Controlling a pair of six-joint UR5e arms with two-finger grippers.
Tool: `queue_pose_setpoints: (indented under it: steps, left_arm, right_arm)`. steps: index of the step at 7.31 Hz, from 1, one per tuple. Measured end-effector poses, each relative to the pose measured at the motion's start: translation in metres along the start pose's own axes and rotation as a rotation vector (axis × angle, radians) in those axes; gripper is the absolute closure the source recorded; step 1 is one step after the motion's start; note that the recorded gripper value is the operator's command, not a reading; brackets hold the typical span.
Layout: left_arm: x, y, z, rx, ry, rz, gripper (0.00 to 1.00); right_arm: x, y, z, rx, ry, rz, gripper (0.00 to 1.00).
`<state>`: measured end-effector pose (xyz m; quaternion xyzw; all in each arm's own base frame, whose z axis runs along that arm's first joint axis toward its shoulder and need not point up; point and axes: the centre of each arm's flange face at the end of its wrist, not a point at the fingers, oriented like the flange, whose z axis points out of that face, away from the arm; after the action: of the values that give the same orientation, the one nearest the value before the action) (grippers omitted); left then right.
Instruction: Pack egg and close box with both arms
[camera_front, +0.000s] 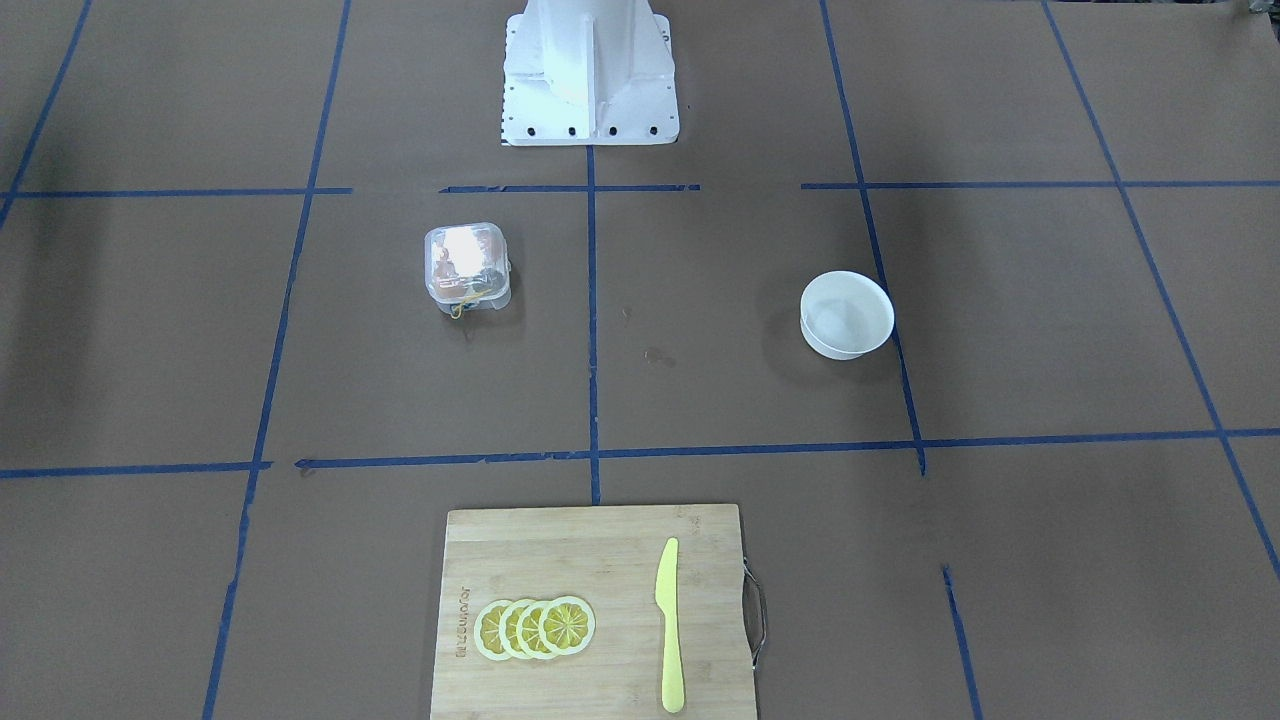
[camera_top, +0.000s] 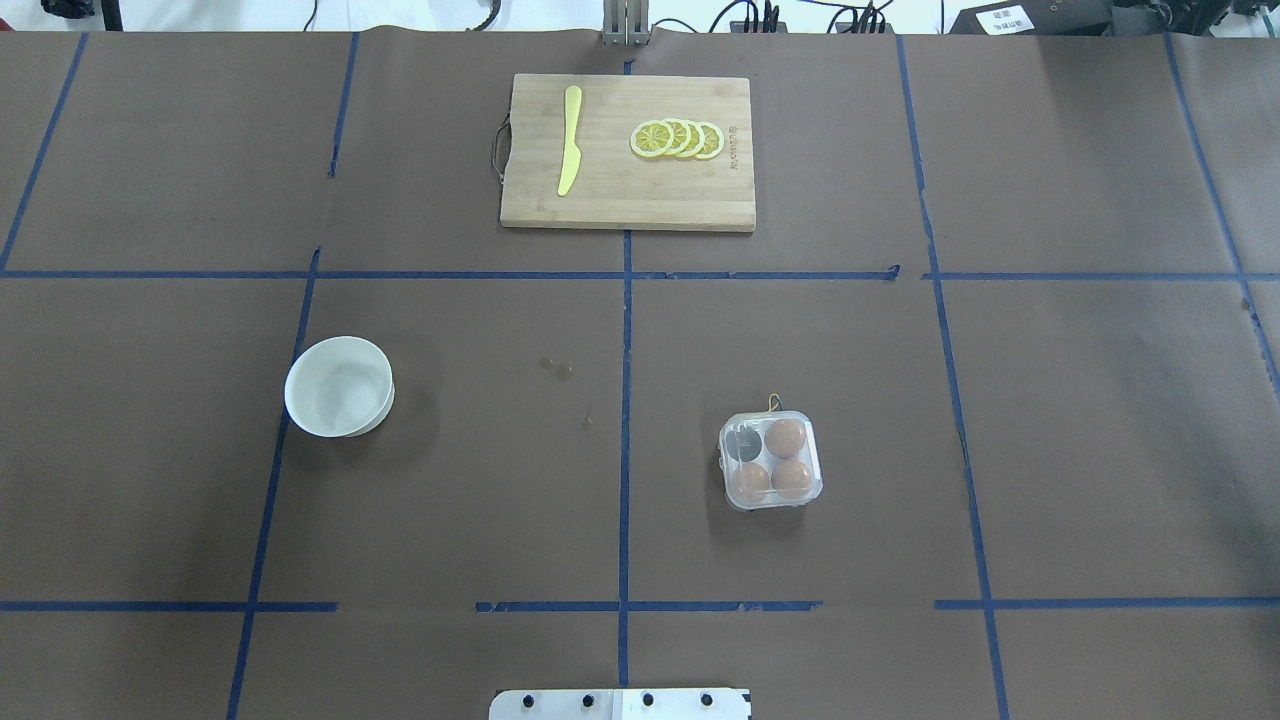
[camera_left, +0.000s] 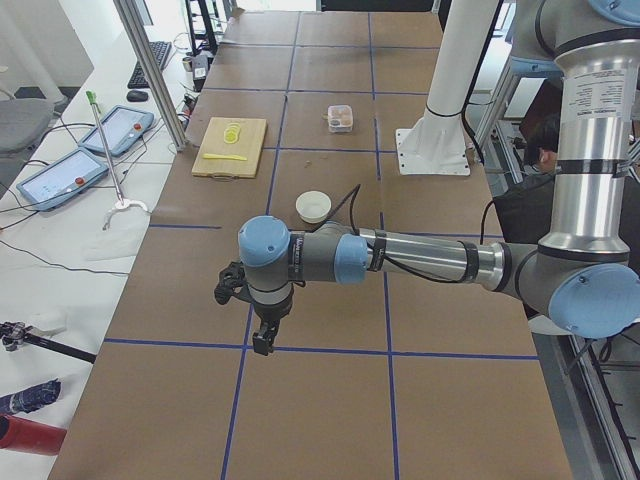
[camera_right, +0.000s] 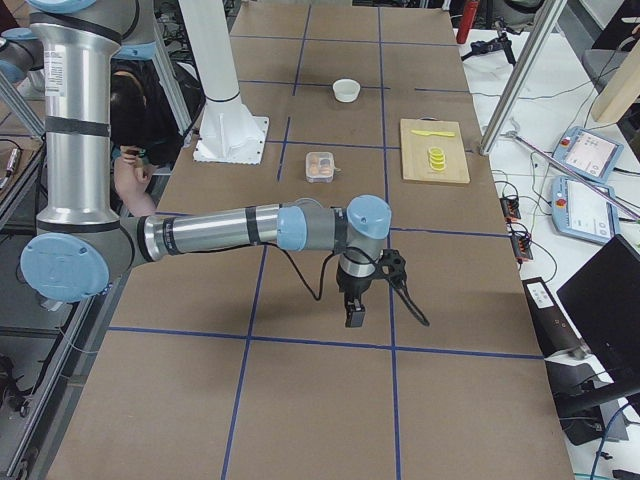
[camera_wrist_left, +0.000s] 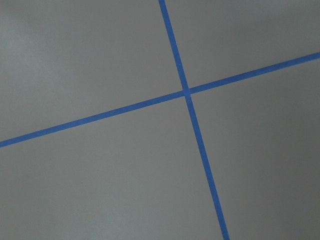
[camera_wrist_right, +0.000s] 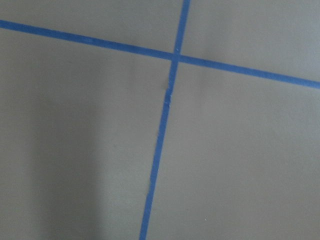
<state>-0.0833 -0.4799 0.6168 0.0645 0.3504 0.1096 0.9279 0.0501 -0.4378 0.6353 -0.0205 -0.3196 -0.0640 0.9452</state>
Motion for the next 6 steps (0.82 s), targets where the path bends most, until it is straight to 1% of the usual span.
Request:
queue_pose_setpoints:
  steps: [1,2,3,4,6]
  left_arm:
    - [0.000,0.002,0.003,-0.001,0.019,-0.011,0.00]
    - [0.000,0.006,0.005,-0.004,0.029,-0.015,0.00]
    - [0.000,0.007,0.007,-0.006,0.034,-0.015,0.00]
    - [0.000,0.006,0.006,-0.005,0.034,-0.013,0.00]
    - [0.001,0.002,0.005,-0.001,0.033,-0.007,0.00]
  right_arm:
    - [0.014,0.013,0.009,-0.015,-0.013,0.032,0.00]
    - [0.021,0.020,0.017,-0.027,-0.047,0.055,0.00]
    - [0.024,0.023,0.025,-0.036,-0.093,0.069,0.00]
    - [0.025,0.025,0.028,-0.037,-0.115,0.075,0.00]
    - [0.035,0.031,0.021,-0.017,-0.130,0.098,0.00]
